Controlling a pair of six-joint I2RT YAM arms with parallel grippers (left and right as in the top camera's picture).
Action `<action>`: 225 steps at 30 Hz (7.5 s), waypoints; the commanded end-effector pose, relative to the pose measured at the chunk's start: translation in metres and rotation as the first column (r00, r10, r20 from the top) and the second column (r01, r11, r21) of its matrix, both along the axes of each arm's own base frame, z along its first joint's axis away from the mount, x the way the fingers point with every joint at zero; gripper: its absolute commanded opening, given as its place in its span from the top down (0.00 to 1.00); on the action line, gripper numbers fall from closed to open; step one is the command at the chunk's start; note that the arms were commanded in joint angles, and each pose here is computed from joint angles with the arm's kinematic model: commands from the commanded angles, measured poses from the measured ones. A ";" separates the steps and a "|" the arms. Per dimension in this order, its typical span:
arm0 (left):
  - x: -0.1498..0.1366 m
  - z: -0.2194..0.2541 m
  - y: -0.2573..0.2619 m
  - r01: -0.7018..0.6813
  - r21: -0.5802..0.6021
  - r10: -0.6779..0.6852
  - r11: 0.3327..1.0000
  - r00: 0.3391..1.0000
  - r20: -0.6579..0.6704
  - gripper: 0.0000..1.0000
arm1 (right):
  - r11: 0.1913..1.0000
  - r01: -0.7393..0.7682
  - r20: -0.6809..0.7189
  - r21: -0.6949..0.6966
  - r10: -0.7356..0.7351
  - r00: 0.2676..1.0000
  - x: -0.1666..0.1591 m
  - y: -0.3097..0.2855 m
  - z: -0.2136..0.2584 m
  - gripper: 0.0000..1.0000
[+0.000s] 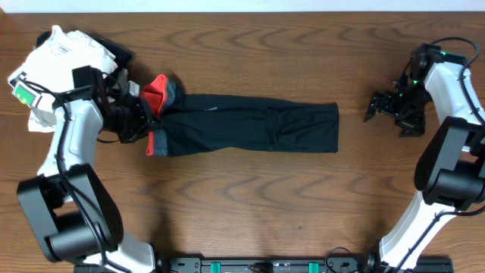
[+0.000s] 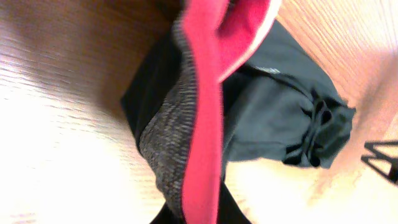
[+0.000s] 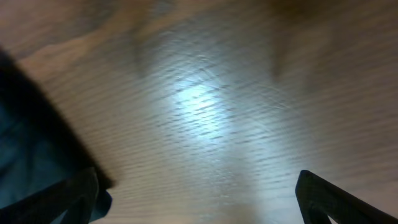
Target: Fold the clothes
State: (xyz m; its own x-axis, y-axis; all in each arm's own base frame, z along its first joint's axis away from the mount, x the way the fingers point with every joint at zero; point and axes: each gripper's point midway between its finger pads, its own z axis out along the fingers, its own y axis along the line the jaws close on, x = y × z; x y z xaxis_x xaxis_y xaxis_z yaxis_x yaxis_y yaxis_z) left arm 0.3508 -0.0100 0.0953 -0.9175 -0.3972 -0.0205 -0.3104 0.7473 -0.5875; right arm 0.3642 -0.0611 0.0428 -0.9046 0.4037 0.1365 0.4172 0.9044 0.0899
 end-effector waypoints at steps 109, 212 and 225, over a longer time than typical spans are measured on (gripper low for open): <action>-0.069 0.140 -0.159 0.293 0.108 -0.312 0.950 0.891 0.330 0.25 | 0.870 -0.488 0.066 0.066 0.484 0.872 -0.070 0.205 0.027 0.01; -0.067 0.127 -0.146 0.298 0.205 -0.351 0.932 0.884 0.308 0.24 | 0.968 -0.146 0.293 -0.205 0.203 0.934 -0.003 0.092 0.167 0.99; -0.067 0.127 -0.146 0.298 0.205 -0.351 0.932 0.884 0.309 0.24 | 0.947 -0.015 0.095 -0.321 0.049 0.994 -0.050 0.022 0.163 0.98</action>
State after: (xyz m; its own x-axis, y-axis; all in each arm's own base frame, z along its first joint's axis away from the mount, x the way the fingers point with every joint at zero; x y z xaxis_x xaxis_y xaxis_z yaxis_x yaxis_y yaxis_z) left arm 0.2795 -0.1585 0.2186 -0.9302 -0.0563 -0.3627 0.1448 0.8518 -0.5035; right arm 0.3181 -0.0222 0.1946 -0.9385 0.3423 -0.0459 0.3454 0.9306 -0.1211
